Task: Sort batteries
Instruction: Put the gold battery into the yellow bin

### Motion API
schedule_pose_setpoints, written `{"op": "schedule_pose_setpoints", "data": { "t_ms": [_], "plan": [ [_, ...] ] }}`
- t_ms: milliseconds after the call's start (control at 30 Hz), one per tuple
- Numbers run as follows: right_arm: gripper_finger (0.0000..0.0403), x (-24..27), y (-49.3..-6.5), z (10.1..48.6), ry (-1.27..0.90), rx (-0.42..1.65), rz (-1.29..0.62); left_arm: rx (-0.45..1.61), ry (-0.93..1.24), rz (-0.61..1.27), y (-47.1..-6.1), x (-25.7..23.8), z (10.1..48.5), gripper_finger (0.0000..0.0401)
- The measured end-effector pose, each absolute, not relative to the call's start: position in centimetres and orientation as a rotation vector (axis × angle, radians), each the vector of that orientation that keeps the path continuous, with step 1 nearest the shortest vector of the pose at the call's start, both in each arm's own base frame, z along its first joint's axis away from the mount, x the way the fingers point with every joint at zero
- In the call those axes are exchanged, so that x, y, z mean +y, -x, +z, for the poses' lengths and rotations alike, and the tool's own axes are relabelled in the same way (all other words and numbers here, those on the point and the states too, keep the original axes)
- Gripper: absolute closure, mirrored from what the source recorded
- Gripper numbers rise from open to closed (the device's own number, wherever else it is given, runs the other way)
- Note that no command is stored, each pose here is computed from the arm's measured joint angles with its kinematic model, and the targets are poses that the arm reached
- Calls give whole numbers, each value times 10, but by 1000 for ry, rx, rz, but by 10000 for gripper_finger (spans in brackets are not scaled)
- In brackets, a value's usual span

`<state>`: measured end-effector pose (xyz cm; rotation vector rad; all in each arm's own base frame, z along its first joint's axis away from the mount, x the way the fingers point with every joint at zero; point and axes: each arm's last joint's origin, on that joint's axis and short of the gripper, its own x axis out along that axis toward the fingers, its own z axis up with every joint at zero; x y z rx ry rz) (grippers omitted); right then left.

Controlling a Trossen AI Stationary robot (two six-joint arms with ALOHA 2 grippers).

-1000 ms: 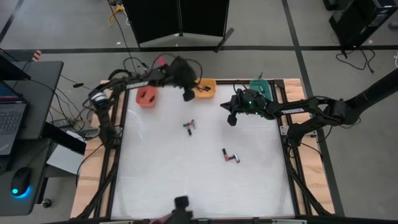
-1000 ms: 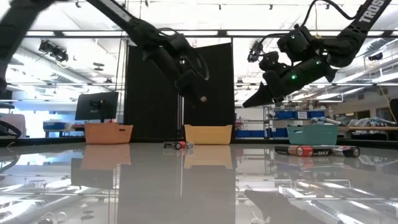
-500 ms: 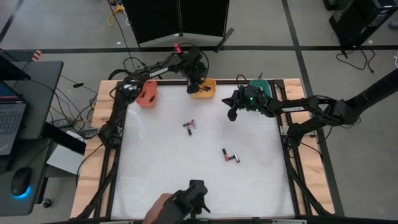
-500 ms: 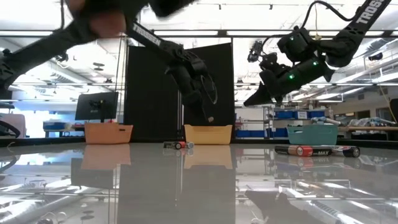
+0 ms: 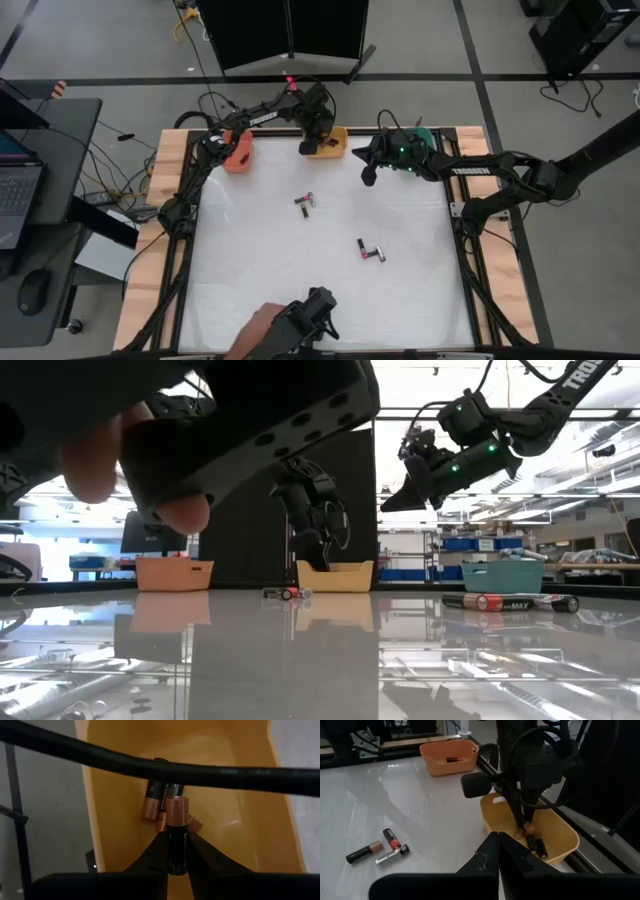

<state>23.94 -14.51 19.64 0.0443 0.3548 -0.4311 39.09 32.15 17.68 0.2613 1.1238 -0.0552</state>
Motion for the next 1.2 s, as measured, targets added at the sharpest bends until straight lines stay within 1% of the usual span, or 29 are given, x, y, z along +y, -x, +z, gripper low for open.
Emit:
{"op": "schedule_pose_setpoints", "data": {
  "t_ms": [300,533,800,967,1200],
  "plan": [
    [393,-145,-240,197,-70,348,-434,1254,-328,-149,-381,316,172,352],
    [393,-144,-240,197,-70,348,-444,1274,-387,-230,-379,314,170,352],
    [393,-145,-240,197,-66,349,-467,1306,-456,-251,-378,315,169,352],
    [392,-145,-240,197,-67,348,-468,1309,-471,-253,-378,315,169,339],
    [374,-143,-241,197,-91,345,-467,1322,-468,-236,-380,313,169,318]
  ]
}}
